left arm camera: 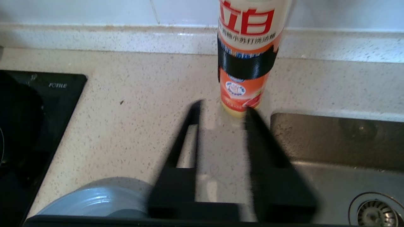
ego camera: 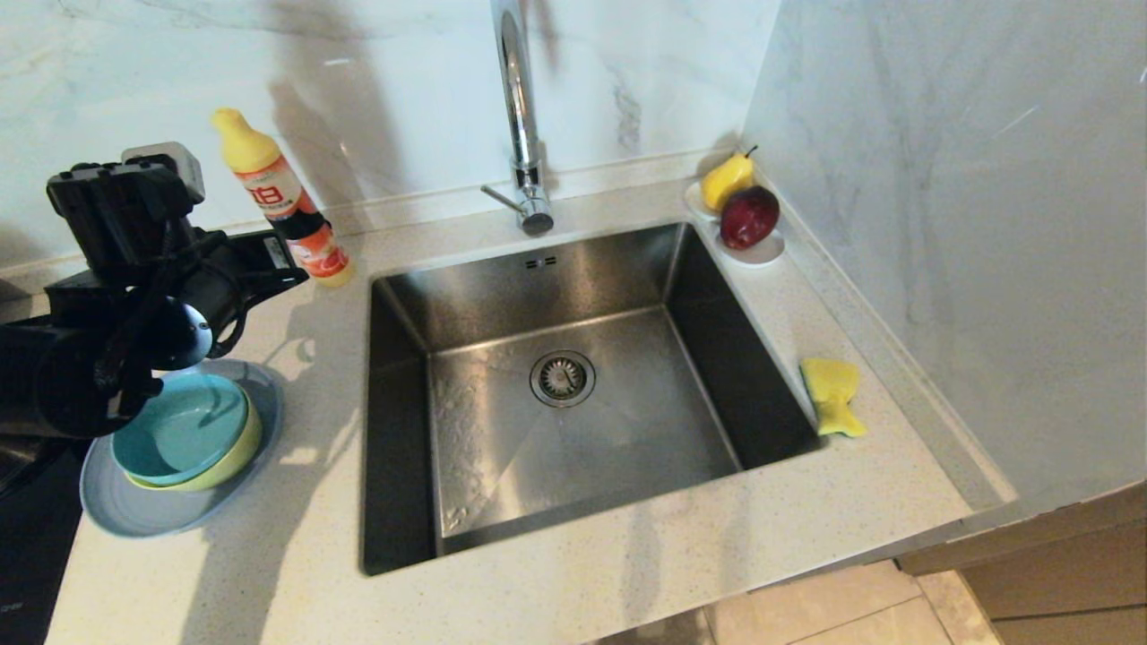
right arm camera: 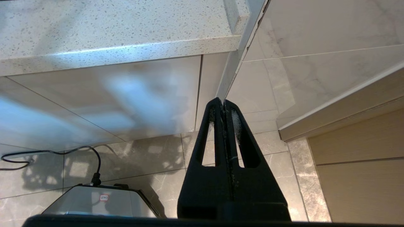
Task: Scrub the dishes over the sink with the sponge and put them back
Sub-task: Grab the dish soap
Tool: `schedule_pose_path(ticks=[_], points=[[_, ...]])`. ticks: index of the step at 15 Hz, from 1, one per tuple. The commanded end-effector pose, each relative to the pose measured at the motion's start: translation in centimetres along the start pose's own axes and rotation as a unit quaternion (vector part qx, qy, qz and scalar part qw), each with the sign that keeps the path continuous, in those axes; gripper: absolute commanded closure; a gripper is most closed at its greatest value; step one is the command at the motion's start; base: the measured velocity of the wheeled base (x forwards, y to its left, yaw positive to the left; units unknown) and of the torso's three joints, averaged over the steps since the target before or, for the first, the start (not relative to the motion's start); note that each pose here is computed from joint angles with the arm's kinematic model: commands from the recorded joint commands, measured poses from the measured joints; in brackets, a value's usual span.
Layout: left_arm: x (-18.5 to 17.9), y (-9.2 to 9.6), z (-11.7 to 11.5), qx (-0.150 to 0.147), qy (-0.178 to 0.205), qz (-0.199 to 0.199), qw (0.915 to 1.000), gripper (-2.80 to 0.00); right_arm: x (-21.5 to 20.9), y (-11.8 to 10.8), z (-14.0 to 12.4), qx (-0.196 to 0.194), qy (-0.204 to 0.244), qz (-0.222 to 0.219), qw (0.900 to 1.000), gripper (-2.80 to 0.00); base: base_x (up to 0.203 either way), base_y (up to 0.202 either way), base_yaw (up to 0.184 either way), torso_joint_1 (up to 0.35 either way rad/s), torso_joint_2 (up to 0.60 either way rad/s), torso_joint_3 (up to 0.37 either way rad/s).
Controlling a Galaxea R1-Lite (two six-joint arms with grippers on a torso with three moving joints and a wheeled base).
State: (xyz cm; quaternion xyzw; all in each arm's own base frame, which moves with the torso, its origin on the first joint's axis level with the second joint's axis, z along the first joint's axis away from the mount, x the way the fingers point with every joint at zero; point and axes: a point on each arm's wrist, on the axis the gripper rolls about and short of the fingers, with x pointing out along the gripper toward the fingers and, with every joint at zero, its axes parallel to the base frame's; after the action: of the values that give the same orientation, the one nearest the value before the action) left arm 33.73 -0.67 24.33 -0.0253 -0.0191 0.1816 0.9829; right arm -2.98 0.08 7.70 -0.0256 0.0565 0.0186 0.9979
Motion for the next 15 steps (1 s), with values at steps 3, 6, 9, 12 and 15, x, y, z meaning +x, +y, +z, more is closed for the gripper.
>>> schedule_pose_path(ticks=[3,6,9,12,15], points=[[0.0,0.1,-1.8,0.006,0.024,0.000,0.9997,-2.80,0.0,0.0,0.0,0.000,0.000,0.000,1.000,0.00,0.000,0.000,0.000,0.000,0.00,0.000],[0.7,-0.2,-2.2,-0.016,-0.022,-0.003,0.9996,-2.80,0.0,0.0,0.0,0.000,0.000,0.000,1.000,0.00,0.000,0.000,0.000,0.000,0.00,0.000],[2.1,-0.8,-3.1,-0.024,-0.054,-0.004,0.9982,-2.80,0.0,0.0,0.0,0.000,0.000,0.000,1.000,0.00,0.000,0.000,0.000,0.000,0.00,0.000],[3.4,-1.3,-3.4,-0.028,-0.059,-0.004,0.9978,-2.80,0.0,0.0,0.0,0.000,0.000,0.000,1.000,0.00,0.000,0.000,0.000,0.000,0.00,0.000],[5.3,-2.0,-3.0,-0.040,-0.079,-0.001,0.9960,-2.80,0.0,0.0,0.0,0.000,0.000,0.000,1.000,0.00,0.000,0.000,0.000,0.000,0.00,0.000]])
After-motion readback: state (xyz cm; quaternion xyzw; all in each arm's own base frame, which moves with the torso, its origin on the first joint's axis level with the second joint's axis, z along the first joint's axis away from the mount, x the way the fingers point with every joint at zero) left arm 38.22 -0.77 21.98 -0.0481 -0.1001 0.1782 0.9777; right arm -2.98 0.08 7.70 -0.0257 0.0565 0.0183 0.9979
